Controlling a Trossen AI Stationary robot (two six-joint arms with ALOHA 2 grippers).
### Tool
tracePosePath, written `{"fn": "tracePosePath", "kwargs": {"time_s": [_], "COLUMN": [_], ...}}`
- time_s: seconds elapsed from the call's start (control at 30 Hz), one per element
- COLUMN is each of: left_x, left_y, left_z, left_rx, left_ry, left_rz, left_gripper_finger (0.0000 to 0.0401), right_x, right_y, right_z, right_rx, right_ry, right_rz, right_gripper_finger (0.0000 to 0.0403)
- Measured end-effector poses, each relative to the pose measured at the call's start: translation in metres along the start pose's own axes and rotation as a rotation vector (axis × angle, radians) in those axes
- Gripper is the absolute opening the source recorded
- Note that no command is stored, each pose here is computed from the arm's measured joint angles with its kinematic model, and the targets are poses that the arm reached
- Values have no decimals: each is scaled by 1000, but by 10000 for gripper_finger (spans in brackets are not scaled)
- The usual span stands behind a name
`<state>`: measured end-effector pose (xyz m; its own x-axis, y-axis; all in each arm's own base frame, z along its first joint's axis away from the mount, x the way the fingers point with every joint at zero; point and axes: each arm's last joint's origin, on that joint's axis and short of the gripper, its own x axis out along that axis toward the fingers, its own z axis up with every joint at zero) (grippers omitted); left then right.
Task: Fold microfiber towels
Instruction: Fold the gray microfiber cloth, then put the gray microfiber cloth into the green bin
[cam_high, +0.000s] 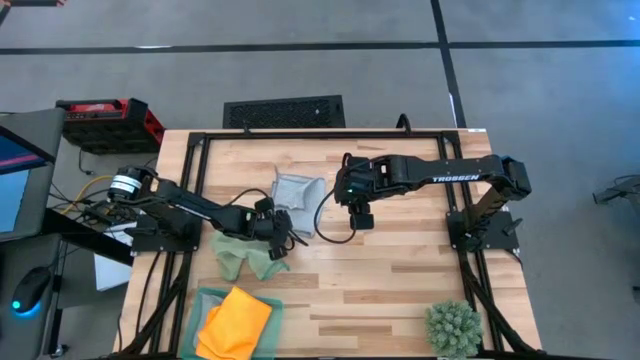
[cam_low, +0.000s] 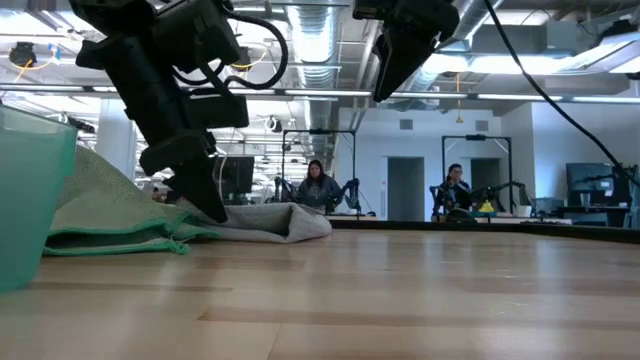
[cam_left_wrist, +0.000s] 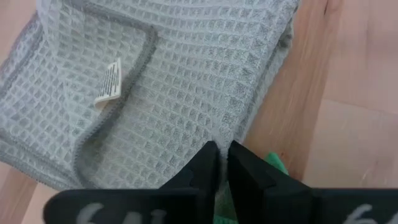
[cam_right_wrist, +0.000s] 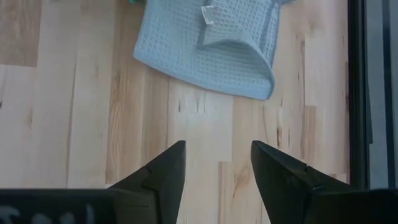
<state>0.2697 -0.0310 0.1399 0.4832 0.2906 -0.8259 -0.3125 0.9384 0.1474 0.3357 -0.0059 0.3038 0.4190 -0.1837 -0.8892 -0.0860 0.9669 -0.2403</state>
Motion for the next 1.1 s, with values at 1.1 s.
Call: {"fn": "tracePosePath", "kwargs": {"time_s": [1.1], "left_x": [20], "left_y": [-14], "left_z": [-3], "left_rx": [451], "left_ry": [-29], "left_rz": [74], "left_gripper_finger": [169], "right_x": [0], "right_y": [0], "right_z": [0], "right_rx": [-1], "right_ry": [1], "right_rz": [0], "right_gripper_finger": [205]}}
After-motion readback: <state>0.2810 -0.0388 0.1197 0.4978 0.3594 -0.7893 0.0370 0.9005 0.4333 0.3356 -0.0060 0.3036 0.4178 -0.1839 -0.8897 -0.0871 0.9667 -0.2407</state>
